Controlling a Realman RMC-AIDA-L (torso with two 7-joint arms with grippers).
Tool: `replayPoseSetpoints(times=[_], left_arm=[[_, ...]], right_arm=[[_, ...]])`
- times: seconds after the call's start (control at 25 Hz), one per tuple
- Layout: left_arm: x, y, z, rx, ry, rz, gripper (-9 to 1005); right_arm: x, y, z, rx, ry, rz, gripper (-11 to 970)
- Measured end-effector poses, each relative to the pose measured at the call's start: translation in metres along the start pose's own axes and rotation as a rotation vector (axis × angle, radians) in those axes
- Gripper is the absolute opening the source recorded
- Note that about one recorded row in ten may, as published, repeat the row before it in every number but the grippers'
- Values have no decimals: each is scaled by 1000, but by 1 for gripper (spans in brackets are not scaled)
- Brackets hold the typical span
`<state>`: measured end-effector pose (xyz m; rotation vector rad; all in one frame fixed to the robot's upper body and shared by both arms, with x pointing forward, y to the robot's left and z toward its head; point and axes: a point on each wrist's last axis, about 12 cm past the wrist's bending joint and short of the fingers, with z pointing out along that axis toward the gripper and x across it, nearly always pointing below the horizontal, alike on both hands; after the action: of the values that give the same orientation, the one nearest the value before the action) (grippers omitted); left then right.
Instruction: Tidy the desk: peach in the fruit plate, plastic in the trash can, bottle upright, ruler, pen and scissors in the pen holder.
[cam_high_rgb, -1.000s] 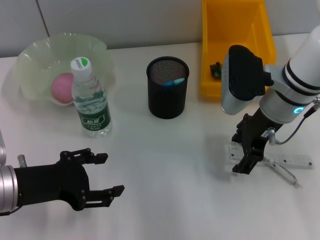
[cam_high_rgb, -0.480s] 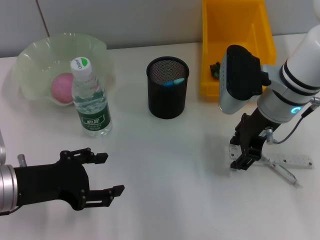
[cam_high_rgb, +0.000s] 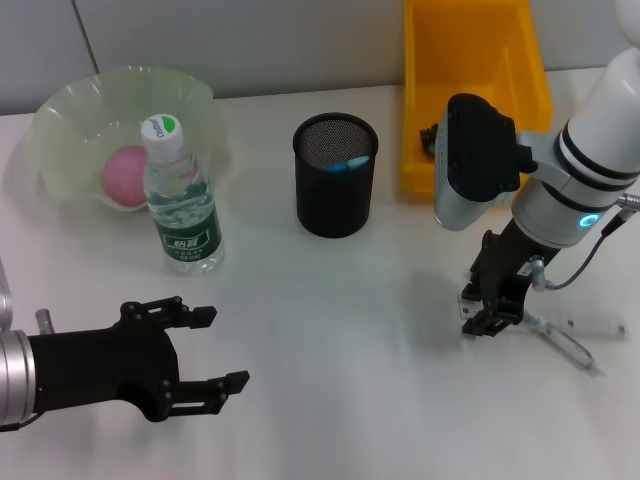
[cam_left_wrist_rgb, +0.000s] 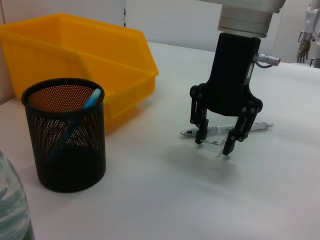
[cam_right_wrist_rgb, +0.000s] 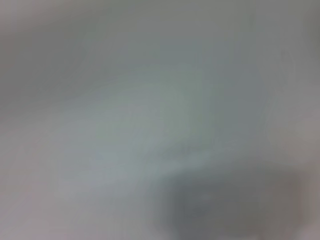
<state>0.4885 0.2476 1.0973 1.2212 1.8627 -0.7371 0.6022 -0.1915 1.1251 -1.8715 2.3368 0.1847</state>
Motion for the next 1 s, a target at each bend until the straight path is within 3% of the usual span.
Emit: replayPoseSetpoints(times=[0.16,0.36,0.6,0.8,1.0], left_arm=[[1,0,0,1,1,3,824],[1,1,0,-3,-1,4,824],[1,1,-1,-5,-1,5,825],[1,1,-2,-8,0,7,825],[1,1,-2,-9,2,7,825]], right_arm=[[0,0,1,-1,4,1,528],[0,-2,-3,9,-9,11,386],[-7,-2,-21,35,-72,18,386],[-15,-2,-41,66,-197,16,386],[-19,-7,-72,137,-433,48,385]])
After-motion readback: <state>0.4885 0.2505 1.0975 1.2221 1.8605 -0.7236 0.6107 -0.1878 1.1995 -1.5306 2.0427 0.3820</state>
